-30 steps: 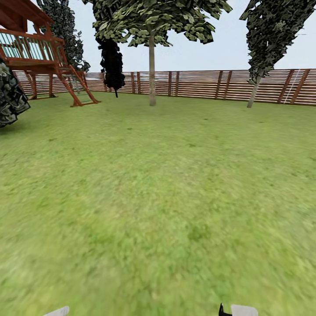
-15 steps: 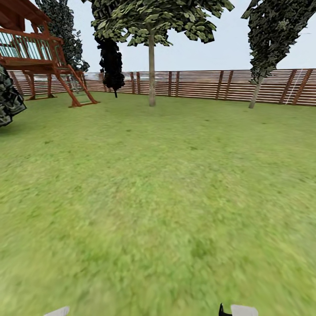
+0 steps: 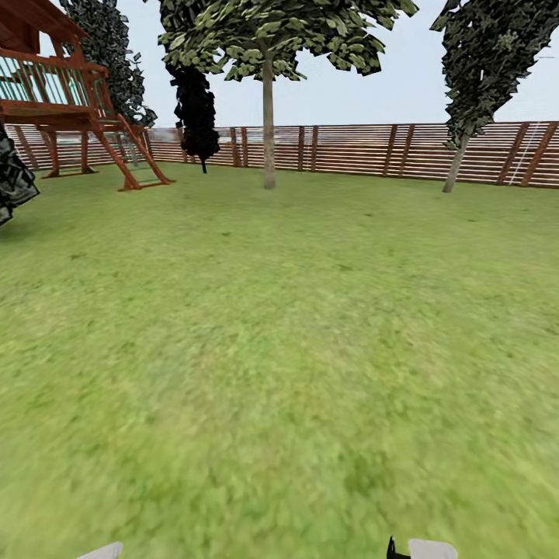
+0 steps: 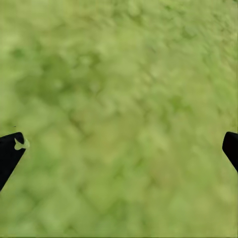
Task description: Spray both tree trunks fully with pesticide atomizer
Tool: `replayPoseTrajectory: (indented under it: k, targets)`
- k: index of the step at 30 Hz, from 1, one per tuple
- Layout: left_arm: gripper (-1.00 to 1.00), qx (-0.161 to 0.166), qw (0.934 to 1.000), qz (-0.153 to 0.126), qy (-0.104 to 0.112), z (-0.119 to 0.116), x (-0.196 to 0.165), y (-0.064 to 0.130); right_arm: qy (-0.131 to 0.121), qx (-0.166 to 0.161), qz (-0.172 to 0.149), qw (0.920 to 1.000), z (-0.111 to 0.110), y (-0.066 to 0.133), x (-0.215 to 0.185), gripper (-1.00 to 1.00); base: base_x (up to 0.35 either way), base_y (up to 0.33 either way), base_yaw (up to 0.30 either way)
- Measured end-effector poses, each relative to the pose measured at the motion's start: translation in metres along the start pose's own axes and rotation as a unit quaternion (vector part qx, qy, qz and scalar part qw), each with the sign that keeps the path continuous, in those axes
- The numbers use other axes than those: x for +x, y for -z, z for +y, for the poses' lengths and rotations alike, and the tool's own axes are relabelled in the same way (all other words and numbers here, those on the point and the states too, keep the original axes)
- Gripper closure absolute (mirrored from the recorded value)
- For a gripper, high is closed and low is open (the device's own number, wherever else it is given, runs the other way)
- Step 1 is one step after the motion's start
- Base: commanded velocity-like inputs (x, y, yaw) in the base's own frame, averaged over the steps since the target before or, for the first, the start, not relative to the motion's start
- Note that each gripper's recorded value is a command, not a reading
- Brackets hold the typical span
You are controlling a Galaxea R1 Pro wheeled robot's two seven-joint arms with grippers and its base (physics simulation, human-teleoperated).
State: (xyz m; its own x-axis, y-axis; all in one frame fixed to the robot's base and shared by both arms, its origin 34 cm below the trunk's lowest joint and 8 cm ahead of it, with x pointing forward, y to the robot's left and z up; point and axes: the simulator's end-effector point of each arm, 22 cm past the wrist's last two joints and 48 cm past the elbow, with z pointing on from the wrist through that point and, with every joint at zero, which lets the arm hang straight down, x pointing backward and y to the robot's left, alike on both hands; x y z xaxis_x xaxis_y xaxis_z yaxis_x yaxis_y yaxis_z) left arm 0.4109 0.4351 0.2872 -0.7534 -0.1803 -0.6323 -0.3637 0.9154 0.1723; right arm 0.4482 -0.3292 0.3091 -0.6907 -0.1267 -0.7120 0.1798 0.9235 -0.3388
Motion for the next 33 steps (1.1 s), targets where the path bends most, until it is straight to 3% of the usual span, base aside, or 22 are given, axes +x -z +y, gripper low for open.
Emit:
replayPoseTrajectory:
  k: [33]
  targets:
    - [1.0,0.0,1.0,0.0,0.0,0.0003,-0.0001,0.0,0.0,0.0,0.0,1.0,0.0,0.0001,0.0001,-1.0,0.34,0.0,0.0]
